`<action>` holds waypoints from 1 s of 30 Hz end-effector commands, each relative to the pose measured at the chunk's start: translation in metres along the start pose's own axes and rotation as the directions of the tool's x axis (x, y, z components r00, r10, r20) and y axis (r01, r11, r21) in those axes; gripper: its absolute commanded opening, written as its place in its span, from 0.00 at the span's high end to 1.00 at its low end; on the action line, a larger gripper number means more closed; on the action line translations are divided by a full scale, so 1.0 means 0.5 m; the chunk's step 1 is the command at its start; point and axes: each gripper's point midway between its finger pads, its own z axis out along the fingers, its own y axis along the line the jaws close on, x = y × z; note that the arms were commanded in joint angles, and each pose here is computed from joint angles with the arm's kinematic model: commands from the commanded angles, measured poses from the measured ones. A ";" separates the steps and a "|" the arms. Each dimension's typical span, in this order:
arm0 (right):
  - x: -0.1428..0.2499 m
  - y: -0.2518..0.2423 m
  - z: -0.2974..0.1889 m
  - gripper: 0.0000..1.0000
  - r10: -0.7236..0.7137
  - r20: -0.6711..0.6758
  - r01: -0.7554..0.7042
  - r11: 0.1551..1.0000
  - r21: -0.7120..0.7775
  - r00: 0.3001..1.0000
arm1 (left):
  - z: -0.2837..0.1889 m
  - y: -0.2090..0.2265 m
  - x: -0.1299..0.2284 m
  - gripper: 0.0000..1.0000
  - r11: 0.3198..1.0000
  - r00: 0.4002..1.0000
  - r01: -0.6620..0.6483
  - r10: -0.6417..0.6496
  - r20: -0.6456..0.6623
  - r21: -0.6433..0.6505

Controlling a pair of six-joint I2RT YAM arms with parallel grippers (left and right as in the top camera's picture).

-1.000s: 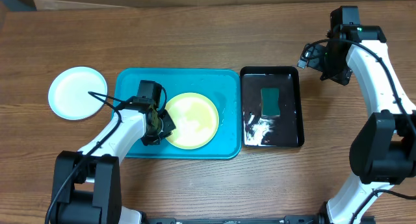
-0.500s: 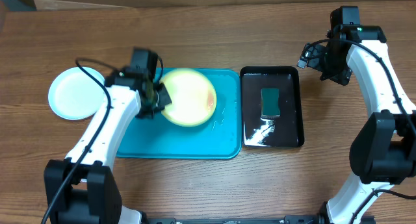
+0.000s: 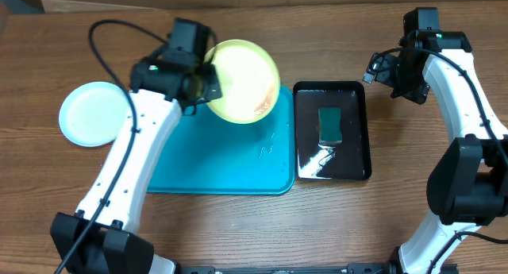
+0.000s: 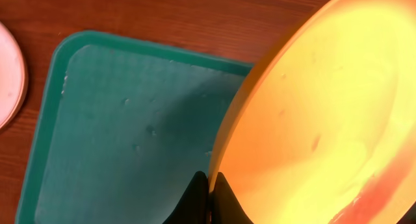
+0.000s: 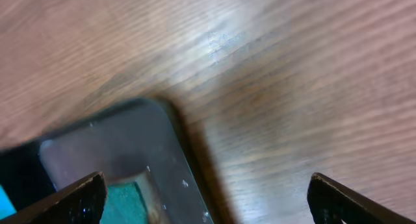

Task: Clean dirty plates on tray and stack at the side
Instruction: 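Lift the yellow plate with the left gripper and tilt it over the black tray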

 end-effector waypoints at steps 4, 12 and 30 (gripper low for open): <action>-0.033 0.006 -0.015 0.00 0.010 0.069 -0.009 1.000 -0.026 0.998 | -0.043 -0.083 -0.005 0.96 0.992 0.987 -0.125 0.126 0.104 -0.014; -0.075 -0.063 -0.021 0.00 0.094 0.109 -0.092 0.995 -0.025 0.990 | -0.072 -0.150 0.010 0.96 0.973 0.952 -0.220 0.230 0.202 -0.073; -0.107 -0.166 -0.030 0.00 0.184 0.147 -0.189 0.982 0.019 0.972 | -0.179 -0.256 0.013 0.96 0.888 0.768 -0.352 0.455 0.450 -0.296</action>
